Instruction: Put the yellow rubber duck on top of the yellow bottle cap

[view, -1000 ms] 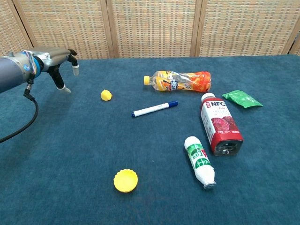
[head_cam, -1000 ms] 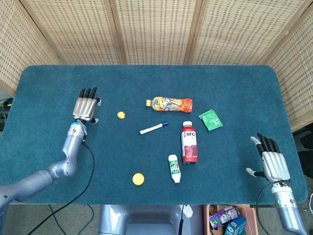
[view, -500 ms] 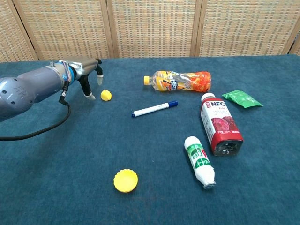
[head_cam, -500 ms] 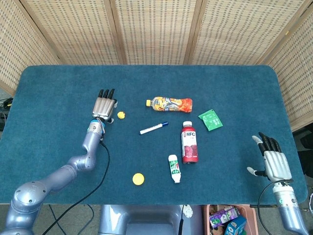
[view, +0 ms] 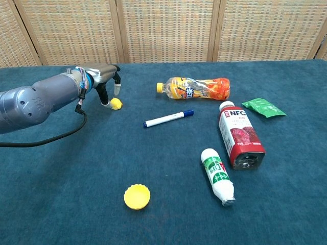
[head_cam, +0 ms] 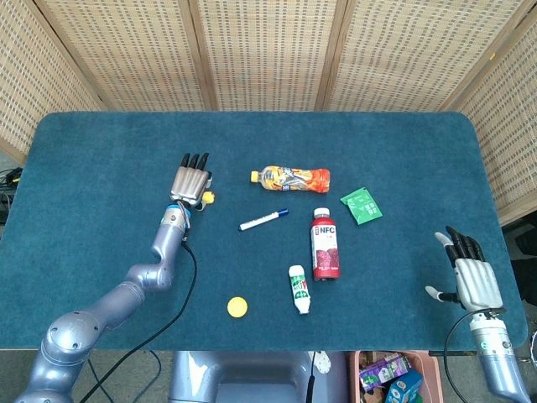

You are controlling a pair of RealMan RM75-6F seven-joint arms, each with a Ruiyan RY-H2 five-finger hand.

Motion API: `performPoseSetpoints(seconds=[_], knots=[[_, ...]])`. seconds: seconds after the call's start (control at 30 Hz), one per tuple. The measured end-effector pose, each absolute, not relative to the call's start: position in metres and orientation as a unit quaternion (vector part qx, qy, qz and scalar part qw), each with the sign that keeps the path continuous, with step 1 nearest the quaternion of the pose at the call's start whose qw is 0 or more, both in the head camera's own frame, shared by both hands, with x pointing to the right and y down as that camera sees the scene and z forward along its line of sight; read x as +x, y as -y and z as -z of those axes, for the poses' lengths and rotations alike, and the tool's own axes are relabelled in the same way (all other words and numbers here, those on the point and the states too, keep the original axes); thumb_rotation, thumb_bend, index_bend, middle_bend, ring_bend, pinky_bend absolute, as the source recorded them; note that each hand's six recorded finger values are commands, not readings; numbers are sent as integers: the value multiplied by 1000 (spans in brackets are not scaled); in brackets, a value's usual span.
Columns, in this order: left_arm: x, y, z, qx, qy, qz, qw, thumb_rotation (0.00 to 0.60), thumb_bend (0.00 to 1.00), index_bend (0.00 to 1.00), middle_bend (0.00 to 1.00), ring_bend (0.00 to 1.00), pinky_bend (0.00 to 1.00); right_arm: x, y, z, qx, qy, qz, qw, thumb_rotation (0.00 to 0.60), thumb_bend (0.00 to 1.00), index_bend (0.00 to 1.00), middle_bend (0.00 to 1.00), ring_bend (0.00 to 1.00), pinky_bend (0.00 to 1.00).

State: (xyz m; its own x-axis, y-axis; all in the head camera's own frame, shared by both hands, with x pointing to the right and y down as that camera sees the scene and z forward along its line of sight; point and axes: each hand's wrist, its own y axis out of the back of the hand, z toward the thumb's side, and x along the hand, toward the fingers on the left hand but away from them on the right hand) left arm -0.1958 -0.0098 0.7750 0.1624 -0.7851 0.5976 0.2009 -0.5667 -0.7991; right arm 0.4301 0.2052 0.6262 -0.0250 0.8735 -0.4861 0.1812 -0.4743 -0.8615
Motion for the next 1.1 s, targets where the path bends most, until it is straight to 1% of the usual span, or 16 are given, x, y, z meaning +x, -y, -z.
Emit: performPoseSetpoints(seconds=[0.3,0.53,0.63,0.93,1.1], knots=[[-190,9,-781,-647,-217,609,403,600,233,474,0,0,0,430,-204,-626,-630,420,-580,300,600,0,0,0,0,0],[-187,6,-785,-648,-210,612,403,600,236,540,0,0,0,430,-205,-625,-630,421,-579,301,600,0,0,0,0,0],[-187,6,-785,-649,-212,610,403,600,237,547,0,0,0,431,-205,-624,-629,423,-578,301,600,0,0,0,0,0],[-186,8,-780,-652,-219,599,410,600,236,547,0,0,0,431,-205,-626,-631,421,-579,299,600,0,0,0,0,0],[-180,6,-771,-662,-222,580,420,600,236,547,0,0,0,430,-205,-624,-632,422,-576,301,600,0,0,0,0,0]])
